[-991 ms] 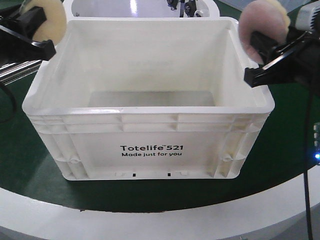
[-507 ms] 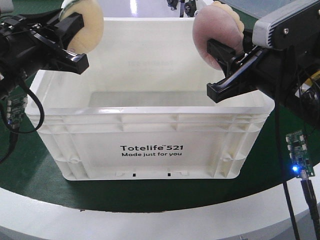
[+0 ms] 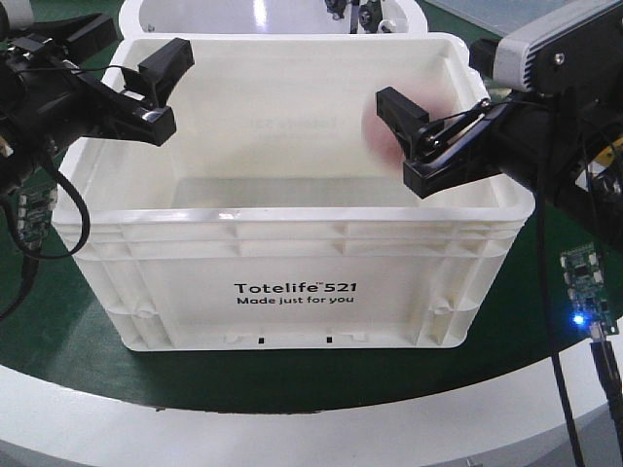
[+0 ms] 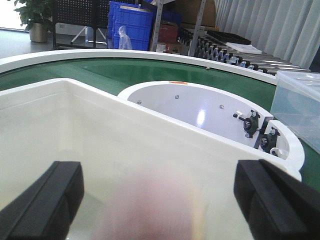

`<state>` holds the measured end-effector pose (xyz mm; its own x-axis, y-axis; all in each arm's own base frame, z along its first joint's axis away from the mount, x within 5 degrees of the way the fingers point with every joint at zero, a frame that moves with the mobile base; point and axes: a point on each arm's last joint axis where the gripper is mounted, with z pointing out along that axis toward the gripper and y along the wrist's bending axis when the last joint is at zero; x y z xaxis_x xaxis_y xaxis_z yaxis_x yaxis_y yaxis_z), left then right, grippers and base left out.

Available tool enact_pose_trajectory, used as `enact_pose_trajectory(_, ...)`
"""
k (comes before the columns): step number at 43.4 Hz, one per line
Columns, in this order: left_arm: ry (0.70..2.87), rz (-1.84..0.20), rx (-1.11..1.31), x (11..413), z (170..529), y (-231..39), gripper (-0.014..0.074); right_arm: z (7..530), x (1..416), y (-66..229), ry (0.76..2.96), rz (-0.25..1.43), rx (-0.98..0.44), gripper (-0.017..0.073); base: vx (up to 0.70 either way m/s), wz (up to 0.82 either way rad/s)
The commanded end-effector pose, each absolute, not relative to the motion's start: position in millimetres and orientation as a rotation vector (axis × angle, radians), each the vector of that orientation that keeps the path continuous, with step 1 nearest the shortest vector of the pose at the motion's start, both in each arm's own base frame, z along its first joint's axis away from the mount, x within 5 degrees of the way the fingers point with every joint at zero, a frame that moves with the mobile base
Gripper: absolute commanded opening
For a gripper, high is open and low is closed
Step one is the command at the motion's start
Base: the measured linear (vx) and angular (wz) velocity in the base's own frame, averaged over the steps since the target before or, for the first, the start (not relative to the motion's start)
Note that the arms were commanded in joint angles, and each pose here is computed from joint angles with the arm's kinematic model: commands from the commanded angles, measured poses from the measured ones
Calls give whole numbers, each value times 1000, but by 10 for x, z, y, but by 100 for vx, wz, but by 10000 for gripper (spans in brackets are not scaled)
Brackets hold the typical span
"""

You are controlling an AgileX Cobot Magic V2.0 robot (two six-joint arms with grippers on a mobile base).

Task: Place moving items into box and shelve
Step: 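Open both grippers to drop the plush toys into the crate, then grip the crate's side rims with the left and right grippers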

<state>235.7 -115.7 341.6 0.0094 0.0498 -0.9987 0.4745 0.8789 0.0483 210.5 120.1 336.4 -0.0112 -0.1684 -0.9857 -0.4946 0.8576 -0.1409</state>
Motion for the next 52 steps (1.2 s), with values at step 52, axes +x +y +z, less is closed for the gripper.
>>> enact_pose_trajectory(52,1755,-107,143,2148,3612,-351,564,4148,2872,721,2151,300,-192,554,0,0)
